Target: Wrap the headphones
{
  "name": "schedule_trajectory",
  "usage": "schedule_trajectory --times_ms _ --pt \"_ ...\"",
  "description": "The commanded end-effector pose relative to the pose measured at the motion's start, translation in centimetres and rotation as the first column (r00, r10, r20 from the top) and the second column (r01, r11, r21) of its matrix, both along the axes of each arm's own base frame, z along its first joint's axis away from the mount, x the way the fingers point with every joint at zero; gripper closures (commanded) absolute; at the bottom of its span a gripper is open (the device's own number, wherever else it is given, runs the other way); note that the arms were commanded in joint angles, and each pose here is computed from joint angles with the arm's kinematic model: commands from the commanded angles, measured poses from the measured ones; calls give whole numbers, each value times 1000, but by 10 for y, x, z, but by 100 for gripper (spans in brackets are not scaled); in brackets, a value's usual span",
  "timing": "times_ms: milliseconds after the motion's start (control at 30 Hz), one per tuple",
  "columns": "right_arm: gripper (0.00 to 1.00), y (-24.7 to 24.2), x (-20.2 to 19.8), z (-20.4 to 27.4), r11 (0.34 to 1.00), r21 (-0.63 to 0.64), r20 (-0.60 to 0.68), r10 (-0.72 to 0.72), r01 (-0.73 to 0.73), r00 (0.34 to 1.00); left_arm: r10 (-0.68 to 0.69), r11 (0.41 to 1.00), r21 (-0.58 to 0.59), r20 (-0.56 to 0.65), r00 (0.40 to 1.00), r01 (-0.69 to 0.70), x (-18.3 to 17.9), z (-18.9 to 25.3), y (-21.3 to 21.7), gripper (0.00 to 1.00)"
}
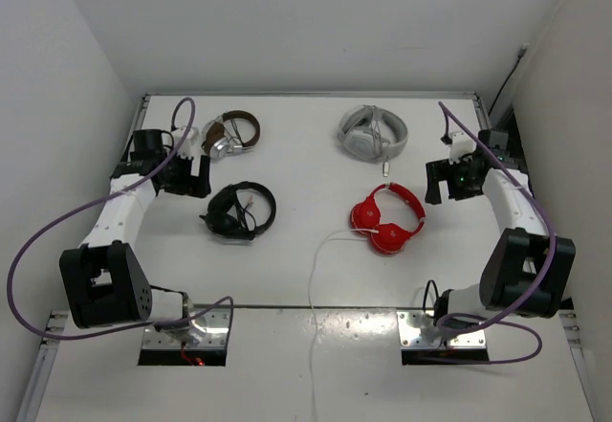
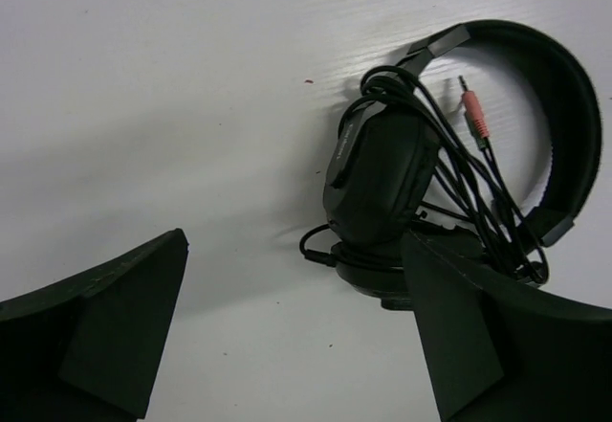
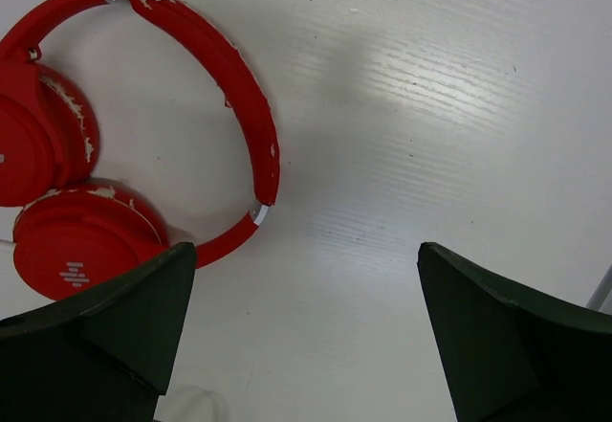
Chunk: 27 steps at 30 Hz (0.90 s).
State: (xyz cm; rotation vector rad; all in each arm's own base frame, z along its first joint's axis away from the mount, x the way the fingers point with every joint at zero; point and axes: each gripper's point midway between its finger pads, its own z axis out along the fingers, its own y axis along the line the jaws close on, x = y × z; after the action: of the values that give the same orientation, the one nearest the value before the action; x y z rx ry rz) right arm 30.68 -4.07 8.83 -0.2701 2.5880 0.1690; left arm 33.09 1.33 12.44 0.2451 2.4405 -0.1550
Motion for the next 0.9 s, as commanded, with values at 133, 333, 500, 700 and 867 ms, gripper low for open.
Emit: schedule_trajectory --times_ms 133,333,500,700,867 --pt "6 15 1 5 990 17 -1 143 -143 990 -157 980 -120 48 986 162 -6 16 -35 0" --pt "13 17 10 -17 973 -21 -98 225 -229 969 -199 969 -138 48 979 204 -5 21 -40 0" --pt "18 21 20 -35 964 -29 -164 257 -265 952 -214 965 -146 51 976 219 -6 24 -45 0" --pt "20 26 25 -57 959 -33 -219 269 -282 938 -219 962 -156 45 975 223 -6 21 -47 0" --pt "23 26 29 -76 947 -103 -266 267 -303 926 -219 962 -162 27 975 220 -5 16 -47 0"
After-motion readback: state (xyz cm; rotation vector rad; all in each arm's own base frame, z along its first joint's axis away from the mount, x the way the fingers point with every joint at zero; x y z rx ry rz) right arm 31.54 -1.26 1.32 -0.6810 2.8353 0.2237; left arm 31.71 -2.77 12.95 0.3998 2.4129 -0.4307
